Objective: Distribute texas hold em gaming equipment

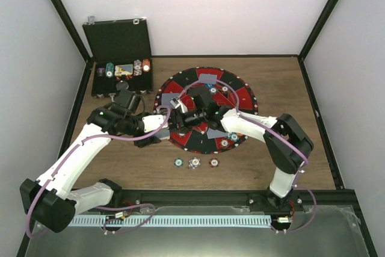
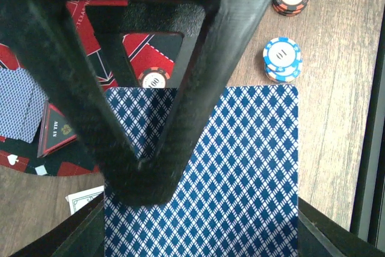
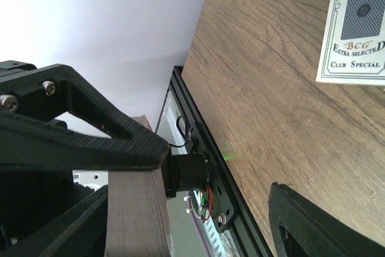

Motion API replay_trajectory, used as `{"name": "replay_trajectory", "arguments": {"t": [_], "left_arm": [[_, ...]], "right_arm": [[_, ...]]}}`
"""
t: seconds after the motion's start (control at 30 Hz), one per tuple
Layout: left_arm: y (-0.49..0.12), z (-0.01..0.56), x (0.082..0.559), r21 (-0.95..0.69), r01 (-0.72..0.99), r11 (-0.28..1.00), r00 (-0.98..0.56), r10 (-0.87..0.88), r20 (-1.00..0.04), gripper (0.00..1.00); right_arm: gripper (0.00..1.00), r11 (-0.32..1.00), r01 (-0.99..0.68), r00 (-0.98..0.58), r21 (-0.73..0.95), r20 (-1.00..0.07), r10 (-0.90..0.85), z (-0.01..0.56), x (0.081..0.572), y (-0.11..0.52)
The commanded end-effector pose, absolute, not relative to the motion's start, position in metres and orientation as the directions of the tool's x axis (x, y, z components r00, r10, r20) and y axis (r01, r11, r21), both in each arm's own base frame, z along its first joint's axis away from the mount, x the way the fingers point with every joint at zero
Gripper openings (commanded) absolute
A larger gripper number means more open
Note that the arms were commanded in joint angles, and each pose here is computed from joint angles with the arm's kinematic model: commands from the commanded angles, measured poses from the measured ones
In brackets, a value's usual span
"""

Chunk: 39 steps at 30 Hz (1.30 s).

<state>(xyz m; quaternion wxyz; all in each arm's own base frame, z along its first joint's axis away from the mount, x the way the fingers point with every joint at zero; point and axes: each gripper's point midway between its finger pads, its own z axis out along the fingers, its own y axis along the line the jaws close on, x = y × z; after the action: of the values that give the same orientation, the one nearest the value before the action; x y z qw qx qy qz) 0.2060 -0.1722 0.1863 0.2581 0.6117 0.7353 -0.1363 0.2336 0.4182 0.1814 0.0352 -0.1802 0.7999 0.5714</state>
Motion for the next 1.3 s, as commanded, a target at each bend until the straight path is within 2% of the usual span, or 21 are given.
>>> {"name": "replay_trajectory", "arguments": {"t": [0.0,0.1,0.3,0.37,0.47,0.57,0.93,1.27], "left_arm": [[-0.175,0.201,0.204,0.15,0.97,0.192,-0.071,0.812,-0.58,0.1],[-0.176,0.2,0.205,0.145,0.97,0.194,-0.075,0.812,-0.579,0.1],[-0.177,0.202,0.206,0.147,0.969,0.196,-0.075,0.809,-0.584,0.1],[-0.177,0.202,0.206,0.145,0.97,0.196,-0.077,0.809,-0.582,0.1],[-0.176,0.2,0.206,0.143,0.97,0.195,-0.078,0.812,-0.578,0.1],[-0.175,0.198,0.207,0.145,0.97,0.196,-0.079,0.817,-0.571,0.1],[-0.175,0.198,0.206,0.147,0.97,0.192,-0.075,0.818,-0.571,0.1],[-0.176,0.208,0.207,0.163,0.967,0.196,-0.065,0.809,-0.584,0.1]], "right_arm": [[0.67,0.343,-0.299,-0.949,0.891,-0.24,-0.202,0.167,0.243,0.393],[0.65,0.344,-0.302,-0.95,0.889,-0.249,-0.191,0.171,0.243,0.387],[0.53,0.336,-0.32,-0.944,0.886,-0.271,-0.186,0.182,0.243,0.382],[0.53,0.329,-0.32,-0.944,0.889,-0.27,-0.188,0.183,0.242,0.383],[0.64,0.292,-0.32,-0.942,0.901,-0.27,-0.199,0.189,0.239,0.389],[0.69,0.262,-0.338,-0.932,0.904,-0.281,-0.231,0.194,0.232,0.402],[0.69,0.234,-0.317,-0.924,0.919,-0.245,-0.293,0.18,0.227,0.423],[0.62,0.33,-0.316,-0.936,0.89,-0.234,-0.264,0.163,0.239,0.399]]}}
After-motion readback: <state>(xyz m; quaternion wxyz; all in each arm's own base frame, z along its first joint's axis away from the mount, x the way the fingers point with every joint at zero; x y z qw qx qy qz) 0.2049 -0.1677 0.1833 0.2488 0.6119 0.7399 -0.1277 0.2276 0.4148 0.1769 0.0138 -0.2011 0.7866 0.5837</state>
